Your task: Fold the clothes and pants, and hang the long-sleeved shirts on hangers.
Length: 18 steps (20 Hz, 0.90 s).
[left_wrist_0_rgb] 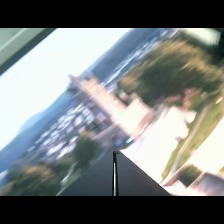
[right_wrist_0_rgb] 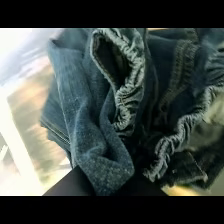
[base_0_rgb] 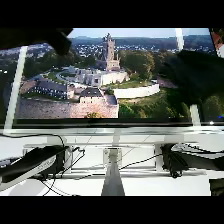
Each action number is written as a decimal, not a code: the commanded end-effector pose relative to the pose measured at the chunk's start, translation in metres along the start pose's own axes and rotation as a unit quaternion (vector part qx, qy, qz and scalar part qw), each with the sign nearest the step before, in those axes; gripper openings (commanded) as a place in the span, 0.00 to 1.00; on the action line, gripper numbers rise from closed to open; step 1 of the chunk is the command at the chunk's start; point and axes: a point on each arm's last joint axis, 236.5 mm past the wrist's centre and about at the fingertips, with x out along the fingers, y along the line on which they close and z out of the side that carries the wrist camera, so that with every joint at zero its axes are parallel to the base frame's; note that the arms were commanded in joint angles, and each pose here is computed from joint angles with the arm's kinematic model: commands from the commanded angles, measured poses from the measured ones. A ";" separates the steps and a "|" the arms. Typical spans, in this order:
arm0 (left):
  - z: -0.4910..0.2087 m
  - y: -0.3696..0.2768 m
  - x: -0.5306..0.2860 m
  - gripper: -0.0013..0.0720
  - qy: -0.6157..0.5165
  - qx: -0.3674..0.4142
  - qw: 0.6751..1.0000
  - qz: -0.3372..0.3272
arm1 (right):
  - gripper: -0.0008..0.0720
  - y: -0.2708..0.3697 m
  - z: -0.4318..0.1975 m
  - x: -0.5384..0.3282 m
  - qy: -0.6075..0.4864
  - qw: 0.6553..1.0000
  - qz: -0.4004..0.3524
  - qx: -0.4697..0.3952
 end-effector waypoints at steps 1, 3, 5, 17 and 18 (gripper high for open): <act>-0.007 0.008 -0.032 0.05 0.013 0.018 0.999 0.031 | 0.05 -0.108 -0.014 -0.070 -0.017 0.980 -0.131 0.147; -0.006 0.008 -0.034 0.05 0.010 0.018 0.999 0.032 | 0.05 -0.152 -0.028 -0.105 -0.029 0.959 -0.203 0.198; -0.006 0.008 -0.033 0.05 0.012 0.018 0.999 0.031 | 0.05 -0.186 -0.037 -0.136 -0.048 0.939 -0.260 0.220; -0.006 0.007 -0.033 0.05 0.011 0.018 0.999 0.030 | 0.51 0.005 0.003 -0.042 -0.048 0.998 -0.035 0.004; -0.006 0.007 -0.033 0.05 0.011 0.018 0.999 0.030 | 0.40 0.045 -0.009 -0.024 -0.031 0.998 -0.013 -0.057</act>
